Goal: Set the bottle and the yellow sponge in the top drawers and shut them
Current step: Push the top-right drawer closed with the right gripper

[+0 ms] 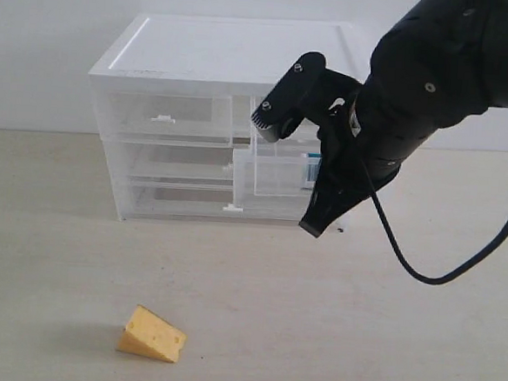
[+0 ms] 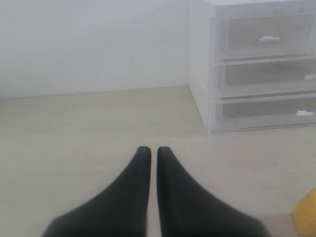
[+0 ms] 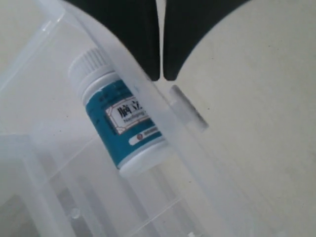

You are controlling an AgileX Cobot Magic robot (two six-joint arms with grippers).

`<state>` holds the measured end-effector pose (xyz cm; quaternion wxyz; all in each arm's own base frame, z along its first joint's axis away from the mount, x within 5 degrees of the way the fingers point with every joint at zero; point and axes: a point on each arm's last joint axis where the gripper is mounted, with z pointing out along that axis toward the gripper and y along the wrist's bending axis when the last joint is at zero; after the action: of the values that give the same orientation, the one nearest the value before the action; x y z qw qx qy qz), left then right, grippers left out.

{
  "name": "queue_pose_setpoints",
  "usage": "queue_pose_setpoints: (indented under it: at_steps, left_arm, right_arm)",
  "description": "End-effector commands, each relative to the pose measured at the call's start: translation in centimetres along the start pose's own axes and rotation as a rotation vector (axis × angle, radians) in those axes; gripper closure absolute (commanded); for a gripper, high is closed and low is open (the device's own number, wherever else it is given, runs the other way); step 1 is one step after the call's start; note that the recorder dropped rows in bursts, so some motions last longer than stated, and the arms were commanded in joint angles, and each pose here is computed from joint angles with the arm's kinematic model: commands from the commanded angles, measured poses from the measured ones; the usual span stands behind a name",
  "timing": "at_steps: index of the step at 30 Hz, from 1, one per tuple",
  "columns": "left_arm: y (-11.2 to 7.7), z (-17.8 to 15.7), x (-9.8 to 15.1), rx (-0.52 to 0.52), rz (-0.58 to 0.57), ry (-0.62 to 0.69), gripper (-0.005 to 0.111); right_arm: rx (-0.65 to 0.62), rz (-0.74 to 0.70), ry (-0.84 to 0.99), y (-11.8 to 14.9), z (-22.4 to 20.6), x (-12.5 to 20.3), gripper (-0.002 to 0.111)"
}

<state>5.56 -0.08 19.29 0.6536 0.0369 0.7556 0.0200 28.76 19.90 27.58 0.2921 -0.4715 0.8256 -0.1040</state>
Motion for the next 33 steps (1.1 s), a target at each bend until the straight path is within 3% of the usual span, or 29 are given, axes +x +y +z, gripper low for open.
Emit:
queue_pose_setpoints:
  at_steps: [1,13,22,27,33]
  left_arm:
    - [0.0,0.0,0.0,-0.003,-0.004,-0.007,0.103]
    - [0.0,0.0,0.0,-0.003,-0.004,-0.007,0.103]
    - [0.0,0.0,0.0,-0.003,-0.004,-0.007,0.103]
    - [0.0,0.0,0.0,-0.003,-0.004,-0.007,0.103]
    - [0.0,0.0,0.0,-0.003,-0.004,-0.007,0.103]
  right_arm:
    - [0.085,0.033,-0.038,-0.9,-0.4,-0.4,0.108]
    - [0.153,0.095,-0.239,-1.5,-0.5,-2.2,0.108]
    - [0.248,0.048,-0.221,-1.6,2.5,-2.5,0.108]
    - [0.278,0.089,-0.266,-2.5,1.8,-3.6,0.108]
    - [0.269,0.189,-0.28,-3.9,4.8,-3.4,0.108]
